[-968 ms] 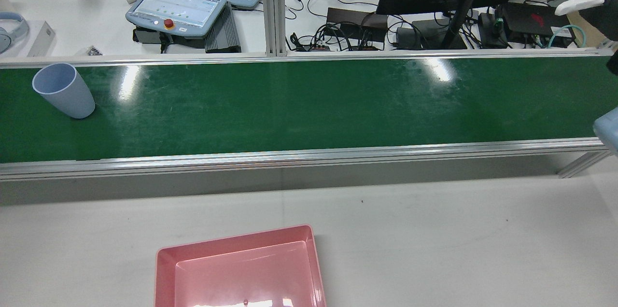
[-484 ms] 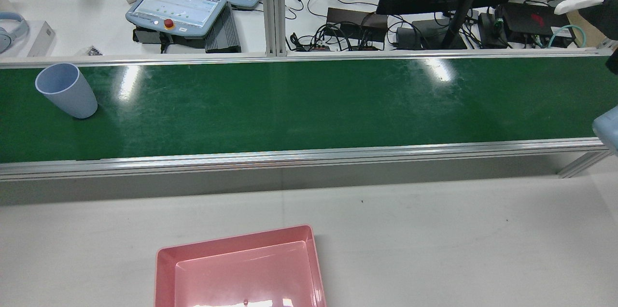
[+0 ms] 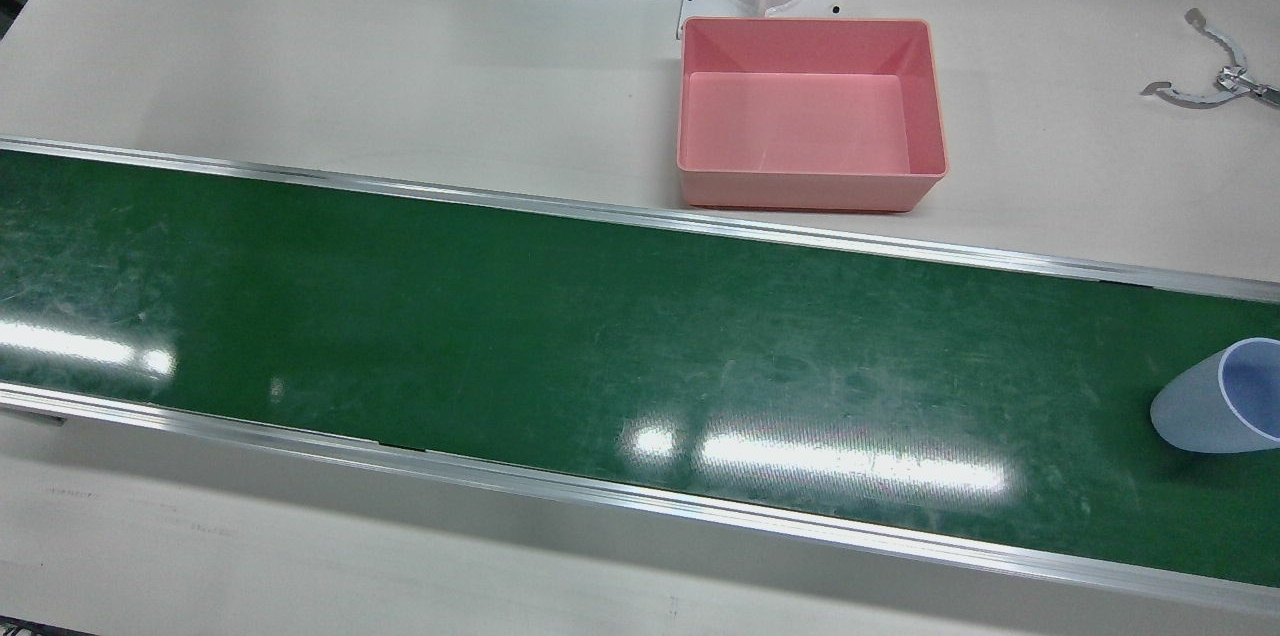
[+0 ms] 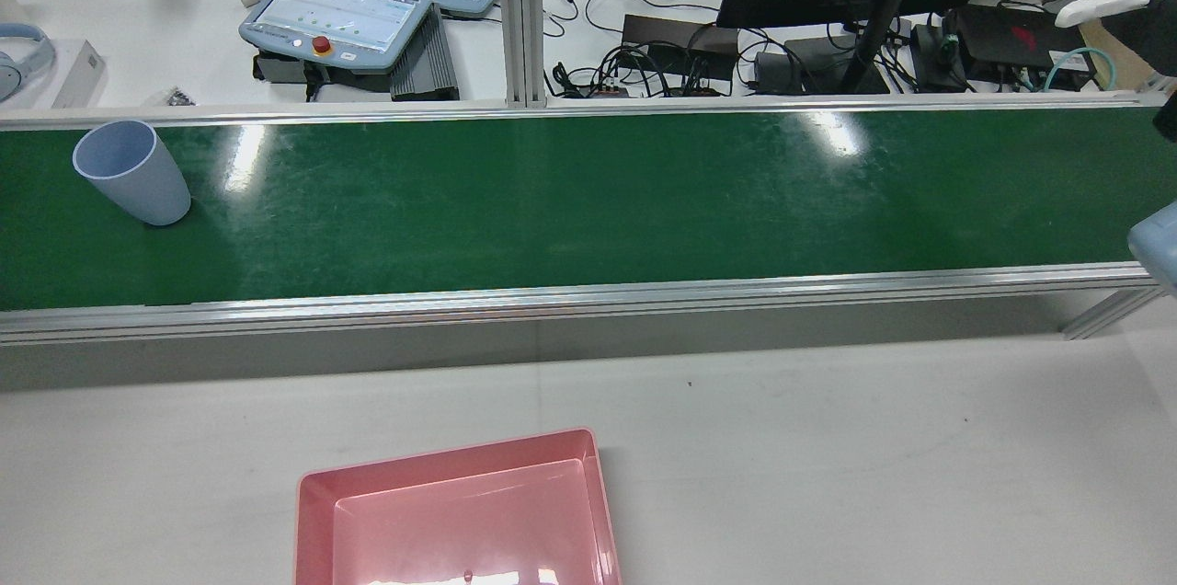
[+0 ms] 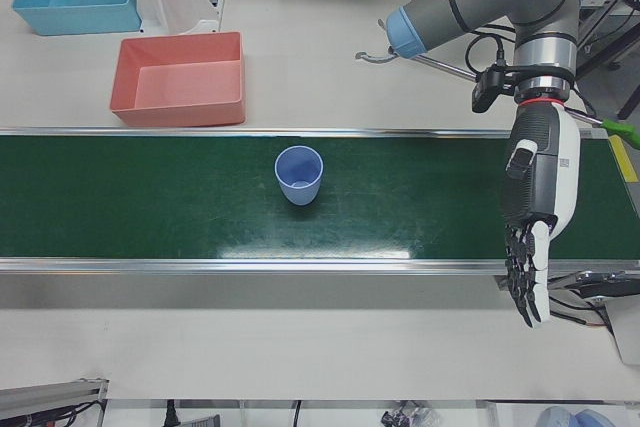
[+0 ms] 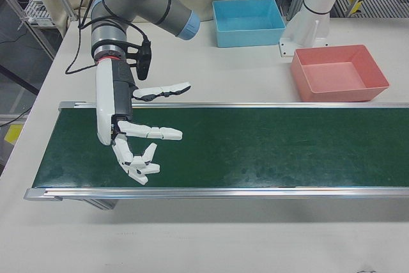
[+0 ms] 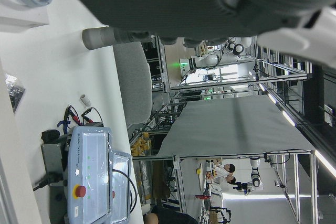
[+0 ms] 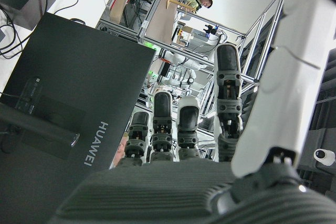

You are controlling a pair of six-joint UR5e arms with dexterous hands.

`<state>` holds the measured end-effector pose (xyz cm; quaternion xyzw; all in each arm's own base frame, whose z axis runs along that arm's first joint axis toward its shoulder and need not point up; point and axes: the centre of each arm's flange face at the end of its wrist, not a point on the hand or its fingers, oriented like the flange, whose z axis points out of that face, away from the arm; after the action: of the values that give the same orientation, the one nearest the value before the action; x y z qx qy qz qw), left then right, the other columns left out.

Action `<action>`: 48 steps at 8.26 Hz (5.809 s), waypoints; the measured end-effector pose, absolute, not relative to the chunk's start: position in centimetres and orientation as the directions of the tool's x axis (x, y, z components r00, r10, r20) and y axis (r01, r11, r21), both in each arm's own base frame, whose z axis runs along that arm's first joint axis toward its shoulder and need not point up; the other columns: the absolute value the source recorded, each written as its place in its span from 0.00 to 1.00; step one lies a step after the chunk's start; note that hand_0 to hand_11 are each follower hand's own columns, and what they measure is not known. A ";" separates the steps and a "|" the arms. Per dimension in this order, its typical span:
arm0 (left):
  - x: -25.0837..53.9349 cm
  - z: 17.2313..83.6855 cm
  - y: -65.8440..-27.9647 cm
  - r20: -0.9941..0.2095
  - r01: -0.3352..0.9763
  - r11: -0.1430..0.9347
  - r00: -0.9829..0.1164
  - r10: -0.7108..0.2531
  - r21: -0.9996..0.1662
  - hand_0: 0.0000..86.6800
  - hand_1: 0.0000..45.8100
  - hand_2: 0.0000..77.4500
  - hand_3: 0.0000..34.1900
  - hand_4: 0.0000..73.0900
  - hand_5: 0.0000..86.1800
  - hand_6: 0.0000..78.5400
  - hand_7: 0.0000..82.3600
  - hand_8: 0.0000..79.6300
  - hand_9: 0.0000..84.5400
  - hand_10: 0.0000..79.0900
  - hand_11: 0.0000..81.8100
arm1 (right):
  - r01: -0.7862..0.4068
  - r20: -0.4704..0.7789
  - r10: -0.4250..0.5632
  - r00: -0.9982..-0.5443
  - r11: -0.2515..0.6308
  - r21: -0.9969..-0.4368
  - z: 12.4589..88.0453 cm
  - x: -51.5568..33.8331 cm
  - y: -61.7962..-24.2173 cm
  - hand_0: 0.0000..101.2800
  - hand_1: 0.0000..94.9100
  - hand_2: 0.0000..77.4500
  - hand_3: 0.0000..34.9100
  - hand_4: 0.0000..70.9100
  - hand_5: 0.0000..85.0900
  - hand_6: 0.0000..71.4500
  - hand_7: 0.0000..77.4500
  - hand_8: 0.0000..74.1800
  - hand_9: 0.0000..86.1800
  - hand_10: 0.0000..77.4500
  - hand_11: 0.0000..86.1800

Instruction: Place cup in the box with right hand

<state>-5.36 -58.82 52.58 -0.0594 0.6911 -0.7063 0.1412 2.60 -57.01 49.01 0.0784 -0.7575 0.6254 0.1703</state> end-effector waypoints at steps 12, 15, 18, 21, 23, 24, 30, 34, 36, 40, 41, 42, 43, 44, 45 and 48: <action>-5.3 52.6 -58.8 -0.111 0.117 -0.004 -0.953 -0.282 -0.993 0.00 0.01 0.01 0.00 0.00 0.00 0.00 0.00 0.00 0.01 0.00 0.00 | -0.332 0.356 0.094 -0.930 0.205 -0.921 49.0 2.6 -57.0 0.55 0.11 0.01 0.00 0.70 0.07 0.28 0.90 0.24 0.44 0.16 0.23; -5.3 52.6 -58.8 -0.111 0.117 -0.005 -0.953 -0.282 -0.993 0.00 0.01 0.01 0.00 0.00 0.00 0.00 0.00 0.00 0.01 0.00 0.00 | -0.332 0.356 0.094 -0.930 0.205 -0.921 49.0 2.6 -57.0 0.56 0.11 0.01 0.00 0.70 0.07 0.28 0.90 0.24 0.44 0.16 0.23; -5.3 52.6 -58.8 -0.111 0.117 -0.005 -0.953 -0.282 -0.993 0.00 0.01 0.01 0.00 0.00 0.00 0.00 0.00 0.00 0.00 0.00 0.00 | -0.332 0.356 0.094 -0.930 0.205 -0.921 49.0 2.6 -57.0 0.56 0.11 0.01 0.00 0.70 0.07 0.28 0.90 0.24 0.44 0.16 0.23; -5.4 52.6 -58.8 -0.111 0.117 -0.004 -0.953 -0.282 -0.993 0.00 0.01 0.01 0.00 0.00 0.00 0.00 0.00 0.00 0.01 0.00 0.00 | -0.332 0.356 0.094 -0.930 0.205 -0.921 49.0 2.6 -57.0 0.56 0.11 0.01 0.00 0.70 0.07 0.28 0.90 0.24 0.44 0.16 0.24; -5.4 52.6 -58.8 -0.111 0.117 -0.004 -0.953 -0.282 -0.993 0.00 0.01 0.01 0.00 0.00 0.00 0.00 0.00 0.00 0.01 0.00 0.00 | -0.332 0.356 0.094 -0.930 0.205 -0.921 49.0 2.6 -57.0 0.56 0.11 0.01 0.00 0.70 0.07 0.28 0.90 0.24 0.44 0.16 0.24; -5.3 52.6 -58.8 -0.111 0.117 -0.004 -0.953 -0.282 -0.993 0.00 0.01 0.01 0.00 0.00 0.00 0.00 0.00 0.00 0.01 0.00 0.00 | -0.332 0.356 0.094 -0.930 0.205 -0.921 49.0 2.6 -57.0 0.56 0.11 0.01 0.00 0.70 0.07 0.28 0.90 0.24 0.44 0.16 0.24; -5.3 52.6 -58.8 -0.111 0.117 -0.006 -0.953 -0.282 -0.993 0.00 0.01 0.01 0.00 0.00 0.00 0.00 0.00 0.00 0.01 0.00 0.00 | -0.331 0.356 0.094 -0.930 0.211 -0.920 48.8 2.6 -56.8 0.56 0.11 0.01 0.00 0.69 0.07 0.27 0.90 0.21 0.40 0.15 0.22; -5.3 52.6 -58.8 -0.111 0.117 -0.005 -0.953 -0.282 -0.993 0.00 0.01 0.01 0.00 0.00 0.00 0.00 0.00 0.00 0.01 0.00 0.00 | -0.330 0.356 0.093 -0.930 0.213 -0.919 48.7 2.6 -56.7 0.56 0.11 0.01 0.00 0.69 0.07 0.27 0.90 0.24 0.42 0.15 0.22; -5.3 52.6 -58.8 -0.111 0.117 -0.004 -0.953 -0.282 -0.993 0.00 0.01 0.01 0.00 0.00 0.00 0.00 0.00 0.00 0.01 0.00 0.00 | -0.331 0.356 0.094 -0.930 0.210 -0.920 48.8 2.6 -56.7 0.56 0.11 0.01 0.00 0.69 0.07 0.27 0.90 0.21 0.42 0.15 0.22; -5.3 52.6 -58.8 -0.111 0.117 -0.005 -0.953 -0.282 -0.993 0.00 0.01 0.01 0.00 0.00 0.00 0.00 0.00 0.00 0.01 0.00 0.00 | -0.332 0.357 0.094 -0.929 0.211 -0.919 48.8 2.6 -56.6 0.56 0.11 0.01 0.00 0.69 0.07 0.27 0.90 0.22 0.42 0.15 0.22; -5.3 52.6 -58.8 -0.111 0.117 -0.005 -0.953 -0.282 -0.993 0.00 0.01 0.01 0.00 0.00 0.00 0.00 0.00 0.00 0.01 0.00 0.00 | -0.332 0.357 0.094 -0.929 0.212 -0.919 48.8 2.6 -56.6 0.56 0.11 0.01 0.00 0.69 0.07 0.27 0.90 0.22 0.42 0.15 0.22; -5.3 52.6 -58.8 -0.111 0.117 -0.005 -0.953 -0.282 -0.993 0.00 0.01 0.01 0.00 0.00 0.00 0.00 0.00 0.00 0.00 0.00 0.00 | -0.332 0.357 0.094 -0.929 0.212 -0.919 48.8 2.6 -56.6 0.56 0.11 0.01 0.00 0.69 0.07 0.27 0.90 0.22 0.42 0.15 0.22; -5.4 52.6 -58.8 -0.111 0.117 -0.005 -0.953 -0.282 -0.993 0.00 0.01 0.01 0.00 0.00 0.00 0.00 0.00 0.00 0.00 0.00 0.00 | -0.332 0.357 0.094 -0.929 0.211 -0.919 48.8 2.6 -56.7 0.56 0.11 0.01 0.00 0.69 0.07 0.27 0.90 0.22 0.42 0.15 0.22; -5.4 52.6 -58.8 -0.111 0.117 -0.006 -0.953 -0.282 -0.993 0.00 0.01 0.01 0.00 0.00 0.00 0.00 0.00 0.00 0.01 0.00 0.00 | -0.332 0.357 0.095 -0.929 0.210 -0.919 48.8 2.6 -56.7 0.56 0.11 0.01 0.00 0.69 0.07 0.27 0.90 0.21 0.42 0.15 0.22; -5.4 52.6 -58.8 -0.111 0.117 -0.006 -0.953 -0.282 -0.993 0.00 0.01 0.01 0.00 0.00 0.00 0.00 0.00 0.00 0.01 0.00 0.00 | -0.332 0.357 0.095 -0.929 0.210 -0.919 48.8 2.6 -56.7 0.56 0.11 0.01 0.00 0.69 0.07 0.27 0.90 0.22 0.42 0.15 0.22; -5.3 52.6 -58.8 -0.111 0.117 -0.005 -0.953 -0.282 -0.993 0.00 0.01 0.01 0.00 0.00 0.00 0.00 0.00 0.00 0.01 0.00 0.00 | -0.332 0.357 0.095 -0.929 0.211 -0.919 48.8 2.6 -56.7 0.56 0.11 0.01 0.00 0.70 0.07 0.27 0.90 0.22 0.42 0.15 0.22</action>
<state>-5.34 -58.82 52.58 -0.0595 0.6912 -0.7062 0.1413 2.56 -56.69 48.81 0.0782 -0.7592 0.6231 0.1711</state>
